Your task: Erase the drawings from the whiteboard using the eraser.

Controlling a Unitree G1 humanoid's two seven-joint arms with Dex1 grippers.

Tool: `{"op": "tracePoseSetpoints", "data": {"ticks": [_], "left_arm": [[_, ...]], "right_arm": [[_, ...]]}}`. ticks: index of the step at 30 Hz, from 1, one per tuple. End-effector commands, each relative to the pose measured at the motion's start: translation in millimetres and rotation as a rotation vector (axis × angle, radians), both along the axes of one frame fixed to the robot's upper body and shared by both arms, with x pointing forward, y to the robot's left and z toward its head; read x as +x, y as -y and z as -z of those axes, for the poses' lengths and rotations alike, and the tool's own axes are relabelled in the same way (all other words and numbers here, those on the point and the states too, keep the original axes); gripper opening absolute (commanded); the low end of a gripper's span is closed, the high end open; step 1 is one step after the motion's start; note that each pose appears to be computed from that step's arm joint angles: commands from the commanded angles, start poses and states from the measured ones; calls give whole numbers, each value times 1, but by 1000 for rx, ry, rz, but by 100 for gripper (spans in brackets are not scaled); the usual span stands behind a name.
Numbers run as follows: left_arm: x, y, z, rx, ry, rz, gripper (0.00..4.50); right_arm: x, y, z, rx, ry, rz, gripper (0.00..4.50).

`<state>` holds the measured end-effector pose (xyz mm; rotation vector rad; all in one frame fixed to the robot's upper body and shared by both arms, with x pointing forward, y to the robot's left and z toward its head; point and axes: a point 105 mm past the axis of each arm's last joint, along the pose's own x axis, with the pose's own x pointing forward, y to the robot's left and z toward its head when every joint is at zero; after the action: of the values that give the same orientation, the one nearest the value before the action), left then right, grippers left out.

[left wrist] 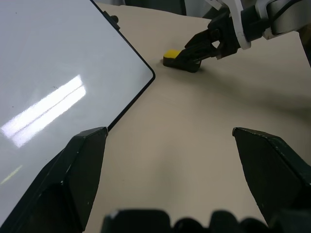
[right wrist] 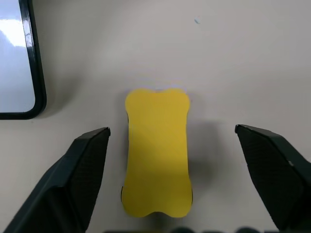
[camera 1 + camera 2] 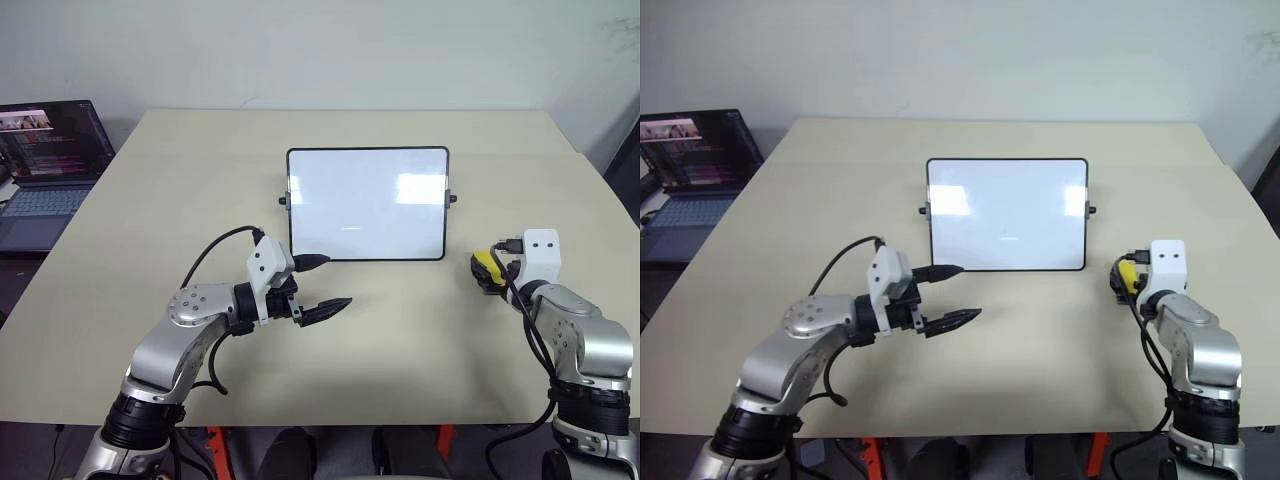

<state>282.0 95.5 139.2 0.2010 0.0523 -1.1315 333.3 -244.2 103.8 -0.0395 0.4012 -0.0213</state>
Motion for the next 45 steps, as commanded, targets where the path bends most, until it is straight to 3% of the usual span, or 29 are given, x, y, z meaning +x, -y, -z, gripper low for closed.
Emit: {"op": "tracePoseSetpoints", "data": {"ticks": [1, 6, 10, 19, 25, 33, 37, 45], "left_arm": [[-2, 2, -11, -11, 58, 7, 450], [0, -3, -14, -28, 66, -38, 450], [14, -16, -23, -91, 108, -194, 450], [24, -37, -26, -173, 173, -511, 450], [12, -48, -4, -188, 167, -736, 450], [-12, -68, 33, -218, 74, -945, 450], [-18, -65, 33, -240, 67, -974, 450], [-20, -63, 32, -228, 100, -1014, 450]], "right_arm": [[0, -7, -22, 4, 68, -29, 445], [-3, -9, -38, -18, 122, -35, 445], [-6, -14, -56, -58, 228, -59, 445], [-19, -28, -61, -86, 361, -99, 445], [-43, -35, -52, -92, 451, -95, 445], [-78, -39, -20, -40, 433, -53, 445], [-88, -37, -12, -20, 428, -24, 445], [-84, -35, -13, -99, 449, 21, 445]]}}
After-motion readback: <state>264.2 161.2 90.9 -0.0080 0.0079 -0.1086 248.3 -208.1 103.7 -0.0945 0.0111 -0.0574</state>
